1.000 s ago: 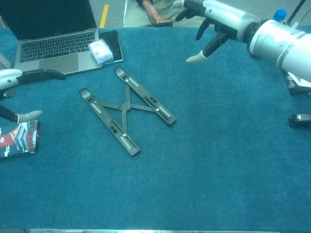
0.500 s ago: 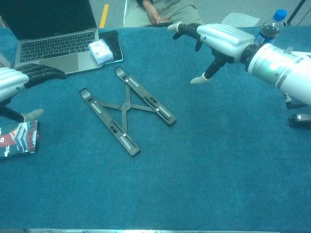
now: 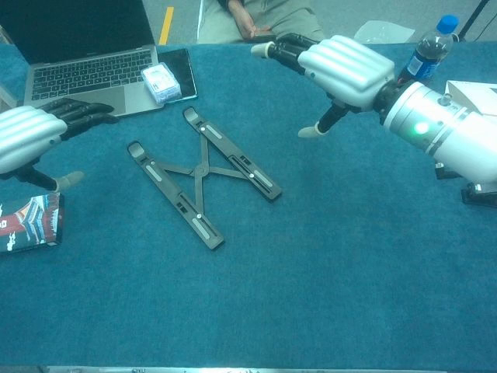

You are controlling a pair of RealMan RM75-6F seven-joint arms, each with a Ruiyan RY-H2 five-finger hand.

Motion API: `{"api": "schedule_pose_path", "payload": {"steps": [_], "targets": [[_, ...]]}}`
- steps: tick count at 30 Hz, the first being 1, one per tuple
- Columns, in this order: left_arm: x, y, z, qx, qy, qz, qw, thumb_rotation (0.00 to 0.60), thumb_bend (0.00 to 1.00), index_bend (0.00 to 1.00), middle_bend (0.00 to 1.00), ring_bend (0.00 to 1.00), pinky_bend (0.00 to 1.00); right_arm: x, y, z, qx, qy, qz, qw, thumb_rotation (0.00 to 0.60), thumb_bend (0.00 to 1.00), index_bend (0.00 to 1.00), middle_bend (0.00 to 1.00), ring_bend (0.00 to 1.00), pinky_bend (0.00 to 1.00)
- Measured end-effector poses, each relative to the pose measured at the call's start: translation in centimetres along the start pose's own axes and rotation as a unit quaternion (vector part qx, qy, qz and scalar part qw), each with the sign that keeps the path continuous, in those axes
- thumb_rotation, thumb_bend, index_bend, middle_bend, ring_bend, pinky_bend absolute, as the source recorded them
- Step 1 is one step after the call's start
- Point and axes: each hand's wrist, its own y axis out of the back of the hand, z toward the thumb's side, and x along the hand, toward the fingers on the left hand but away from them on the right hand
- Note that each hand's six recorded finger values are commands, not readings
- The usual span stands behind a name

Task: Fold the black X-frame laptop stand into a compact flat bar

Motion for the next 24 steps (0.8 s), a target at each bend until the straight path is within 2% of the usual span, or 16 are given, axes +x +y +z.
{"api": "schedule_pose_path", "payload": {"steps": [6,12,14,16,20,24], "targets": [[0.5,-0.5,0.9,-0.018,-0.004,-0.027,0.9995,0.600,0.37,0.13,0.00,0.00,0.00,-0.2,0.1,0.1,-0.032,-0.024,0.014,0.9991,0.600,0.00,0.00,0.12,0.05,0.28],[0.2,-0.7,1.5,-0.028,-0.012,-0.056,0.9980,0.590,0.36,0.19,0.01,0.00,0.00,-0.3,0.3,0.1,-0.023,-0.041,0.040,0.9981,0.600,0.00,0.05,0.12,0.04,0.28],[0.0,-0.8,1.6,-0.029,-0.012,-0.064,0.9974,0.518,0.36,0.19,0.00,0.00,0.00,-0.3,0.2,0.1,-0.019,-0.047,0.052,0.9973,0.600,0.00,0.05,0.12,0.03,0.26],[-0.2,-1.0,1.6,-0.028,-0.010,-0.077,0.9966,0.385,0.35,0.19,0.00,0.00,0.00,-0.3,0.1,0.2,-0.014,-0.049,0.062,0.9968,0.600,0.00,0.05,0.11,0.02,0.24],[-0.5,-1.3,1.5,-0.019,-0.007,-0.101,0.9947,0.334,0.35,0.19,0.00,0.00,0.00,-0.5,-0.3,0.4,-0.004,-0.050,0.084,0.9952,0.600,0.00,0.05,0.07,0.00,0.19],[-0.4,-1.8,1.4,-0.013,-0.001,-0.121,0.9925,0.256,0.35,0.19,0.00,0.00,0.00,-0.6,-0.8,0.4,0.006,-0.056,0.105,0.9929,0.600,0.00,0.05,0.04,0.00,0.13]]}}
